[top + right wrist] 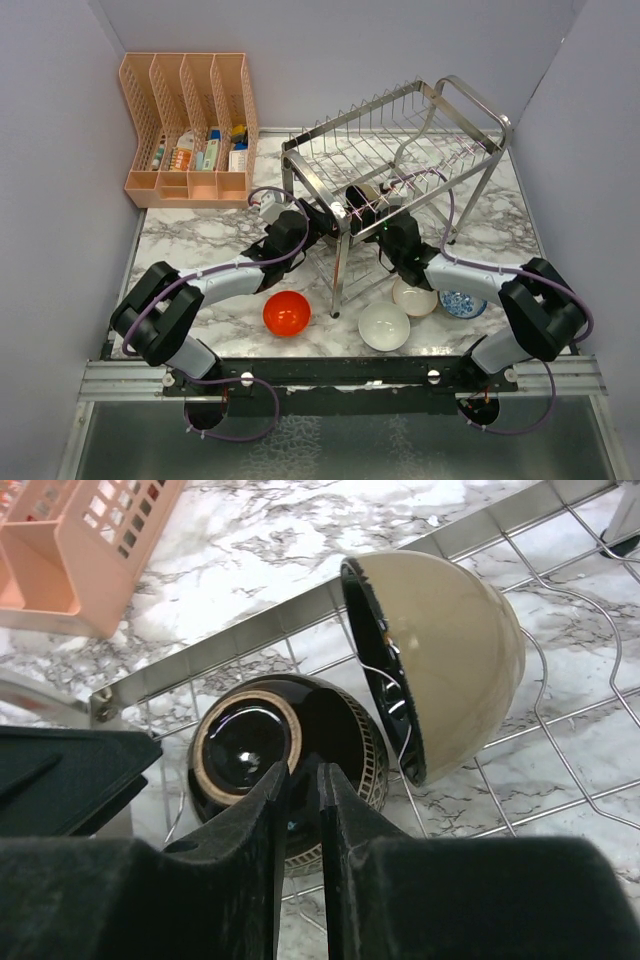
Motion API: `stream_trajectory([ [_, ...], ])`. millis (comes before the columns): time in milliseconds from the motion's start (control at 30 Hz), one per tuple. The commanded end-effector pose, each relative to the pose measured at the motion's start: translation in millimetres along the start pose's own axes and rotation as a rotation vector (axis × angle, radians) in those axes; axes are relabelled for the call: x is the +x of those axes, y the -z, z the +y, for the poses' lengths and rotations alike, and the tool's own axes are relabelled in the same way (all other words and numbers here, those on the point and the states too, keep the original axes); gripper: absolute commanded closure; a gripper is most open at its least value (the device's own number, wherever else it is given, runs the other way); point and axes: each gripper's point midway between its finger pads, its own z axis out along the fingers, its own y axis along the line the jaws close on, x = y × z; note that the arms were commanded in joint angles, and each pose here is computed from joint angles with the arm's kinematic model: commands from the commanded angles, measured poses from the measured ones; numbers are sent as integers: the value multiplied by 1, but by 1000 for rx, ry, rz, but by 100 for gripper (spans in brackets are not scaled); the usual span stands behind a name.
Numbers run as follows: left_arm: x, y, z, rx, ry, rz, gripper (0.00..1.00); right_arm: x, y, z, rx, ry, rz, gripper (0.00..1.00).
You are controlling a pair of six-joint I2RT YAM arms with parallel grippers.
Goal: Load the bowls into the dish rack
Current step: Adjust the dish rack at the center of the board.
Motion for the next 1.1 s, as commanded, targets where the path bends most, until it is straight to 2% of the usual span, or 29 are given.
stream_trajectory([
  [0, 8, 9, -19, 67, -63, 62, 16, -27, 12, 16, -94, -15, -77, 81],
  [133, 9, 9, -18, 67, -62, 63, 16, -30, 10, 23, -123, -9, -84, 81],
  [500, 7, 12, -20, 73, -66, 59, 16, 5, -16, 12, -51, 18, 13, 82],
  [900, 3, 15, -20, 70, -79, 48, 16, 24, -28, -45, 281, 62, 56, 86],
  [1067, 1, 17, -20, 72, -76, 42, 16, 36, -28, -58, 338, 73, 87, 86],
])
